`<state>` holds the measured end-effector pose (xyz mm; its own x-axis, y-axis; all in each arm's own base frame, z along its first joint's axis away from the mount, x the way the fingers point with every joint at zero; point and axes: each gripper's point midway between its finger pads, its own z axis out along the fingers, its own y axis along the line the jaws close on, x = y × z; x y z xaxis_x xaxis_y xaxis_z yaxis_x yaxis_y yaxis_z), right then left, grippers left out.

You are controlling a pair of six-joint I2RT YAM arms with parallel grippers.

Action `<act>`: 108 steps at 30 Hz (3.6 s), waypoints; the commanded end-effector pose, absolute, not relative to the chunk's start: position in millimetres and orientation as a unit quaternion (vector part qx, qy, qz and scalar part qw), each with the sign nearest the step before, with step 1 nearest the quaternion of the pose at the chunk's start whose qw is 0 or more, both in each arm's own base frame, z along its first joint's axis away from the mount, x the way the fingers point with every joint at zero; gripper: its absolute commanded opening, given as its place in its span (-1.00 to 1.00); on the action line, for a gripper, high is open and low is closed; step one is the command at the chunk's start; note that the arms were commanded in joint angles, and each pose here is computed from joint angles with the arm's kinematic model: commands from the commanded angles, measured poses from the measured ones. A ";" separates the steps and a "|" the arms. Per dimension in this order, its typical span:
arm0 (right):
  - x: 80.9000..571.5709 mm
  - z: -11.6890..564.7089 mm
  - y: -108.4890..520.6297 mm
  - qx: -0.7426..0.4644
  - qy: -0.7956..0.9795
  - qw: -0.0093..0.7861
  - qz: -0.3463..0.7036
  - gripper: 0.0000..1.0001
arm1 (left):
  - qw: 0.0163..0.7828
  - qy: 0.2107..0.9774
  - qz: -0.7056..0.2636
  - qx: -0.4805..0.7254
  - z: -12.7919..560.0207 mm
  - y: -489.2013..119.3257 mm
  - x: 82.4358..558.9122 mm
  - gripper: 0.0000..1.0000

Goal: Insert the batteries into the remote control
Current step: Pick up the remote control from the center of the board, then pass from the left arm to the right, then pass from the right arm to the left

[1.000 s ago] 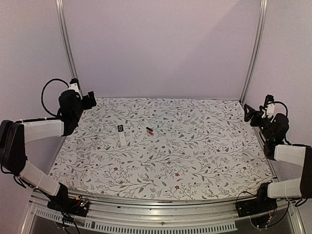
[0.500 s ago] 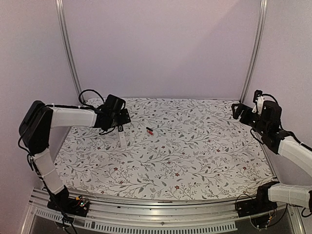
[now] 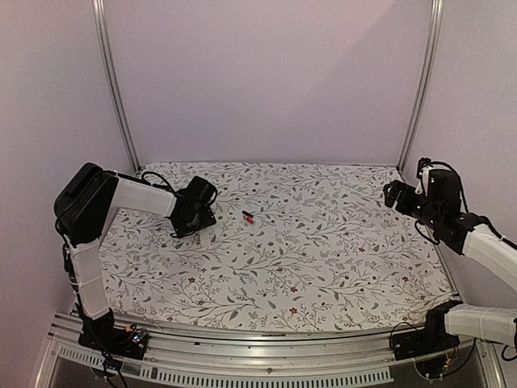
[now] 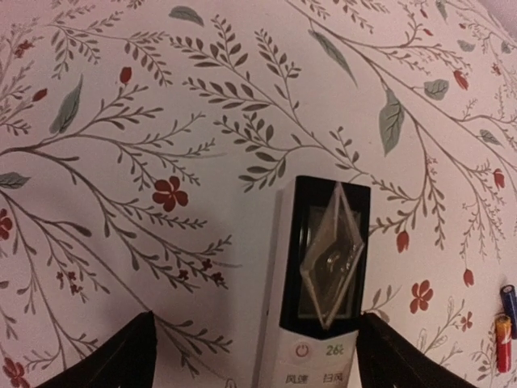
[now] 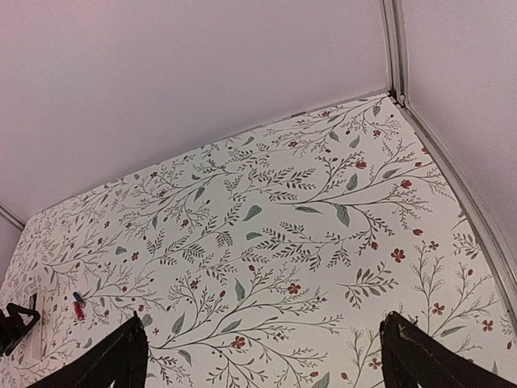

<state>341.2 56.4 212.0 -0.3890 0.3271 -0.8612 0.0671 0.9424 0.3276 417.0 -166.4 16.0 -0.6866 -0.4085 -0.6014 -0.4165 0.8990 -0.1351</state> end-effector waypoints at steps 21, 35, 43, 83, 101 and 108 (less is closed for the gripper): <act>332.8 248.6 73.5 0.091 0.801 0.567 0.170 0.98 | 0.383 0.899 -0.105 -0.186 64.2 -184.1 422.2 -0.92; 266.7 418.4 223.9 -0.212 0.614 0.643 0.406 0.98 | 0.679 0.532 -0.437 0.255 407.0 -325.5 282.5 -1.00; 183.7 456.5 347.1 -0.425 0.475 0.583 0.505 0.98 | 0.666 0.396 -0.526 0.350 452.3 -347.2 191.2 -1.00; 222.4 387.0 409.0 -0.399 0.554 0.599 0.420 -1.00 | 0.677 0.432 -0.508 0.311 448.3 -351.3 187.5 0.96; 211.1 279.7 368.6 -0.636 0.571 0.497 0.149 -0.94 | 0.574 0.545 -0.311 0.526 369.5 -334.6 171.1 0.93; 192.8 276.2 364.0 -0.674 0.544 0.473 0.162 -0.84 | 0.558 0.513 -0.311 0.573 338.5 -331.8 153.2 0.98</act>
<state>213.2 365.7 272.6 0.2857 -0.5987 -0.7483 -0.8790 0.1475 -0.4535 170.3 -326.6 376.1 0.2498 0.1605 -0.9549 0.9162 0.2801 0.2867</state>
